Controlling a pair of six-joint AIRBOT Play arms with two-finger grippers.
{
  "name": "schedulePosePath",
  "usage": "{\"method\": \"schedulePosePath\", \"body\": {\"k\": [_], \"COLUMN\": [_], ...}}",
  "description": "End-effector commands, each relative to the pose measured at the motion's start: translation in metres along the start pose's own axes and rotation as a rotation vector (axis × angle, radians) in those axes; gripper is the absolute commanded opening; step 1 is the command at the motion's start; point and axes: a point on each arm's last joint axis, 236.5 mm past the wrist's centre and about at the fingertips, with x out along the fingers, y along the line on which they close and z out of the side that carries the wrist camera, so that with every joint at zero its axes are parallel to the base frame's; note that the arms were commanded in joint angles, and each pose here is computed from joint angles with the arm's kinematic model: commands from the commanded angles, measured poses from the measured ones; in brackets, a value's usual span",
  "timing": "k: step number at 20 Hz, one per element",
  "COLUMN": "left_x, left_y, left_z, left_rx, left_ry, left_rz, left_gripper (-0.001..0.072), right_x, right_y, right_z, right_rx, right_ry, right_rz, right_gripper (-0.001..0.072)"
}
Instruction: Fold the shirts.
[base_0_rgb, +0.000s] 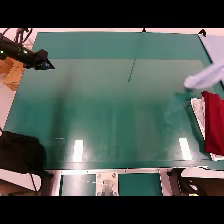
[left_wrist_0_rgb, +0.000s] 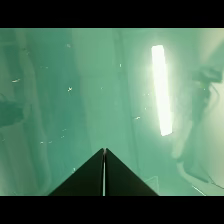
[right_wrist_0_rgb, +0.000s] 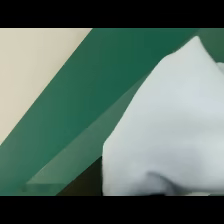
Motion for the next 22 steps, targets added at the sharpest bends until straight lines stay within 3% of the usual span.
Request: {"method": "schedulePosePath", "body": {"k": [1,4,9,17,18,20,22], "left_x": [0.0,0.0,-0.001,0.0,0.0,0.0,0.0], "left_y": [0.0,-0.001,-0.002,-0.003,-0.003,-0.003,-0.003], "left_z": [0.0,-0.001,-0.007,-0.01,-0.01,-0.01,-0.009], "left_rx": [0.001,0.001,0.002,0.008,0.008,0.008,0.008], "left_ry": [0.001,0.003,0.031,0.041,0.041,0.041,0.039], "left_rz": [0.0,-0.001,-0.008,-0.01,-0.011,-0.011,-0.01], "left_gripper": [0.0023,0.0022,0.0023,0.0023,0.0023,0.0022,0.0023], "right_x": [-0.062,-0.106,-0.198,-0.187,-0.188,-0.19,-0.2], "right_y": [-0.077,-0.117,-0.2,-0.296,-0.306,-0.318,-0.316], "right_z": [0.002,-0.029,-0.098,-0.2,-0.213,-0.233,-0.233], "right_rx": [0.098,0.243,0.434,0.508,0.51,0.519,0.506], "right_ry": [0.004,0.083,0.192,0.442,0.471,0.531,0.562], "right_rz": [-0.159,-0.319,-0.872,-1.069,-1.096,-1.13,-1.155], "right_gripper": [0.0018,0.0018,0.0019,0.0021,0.01,0.0596,0.0598]}}
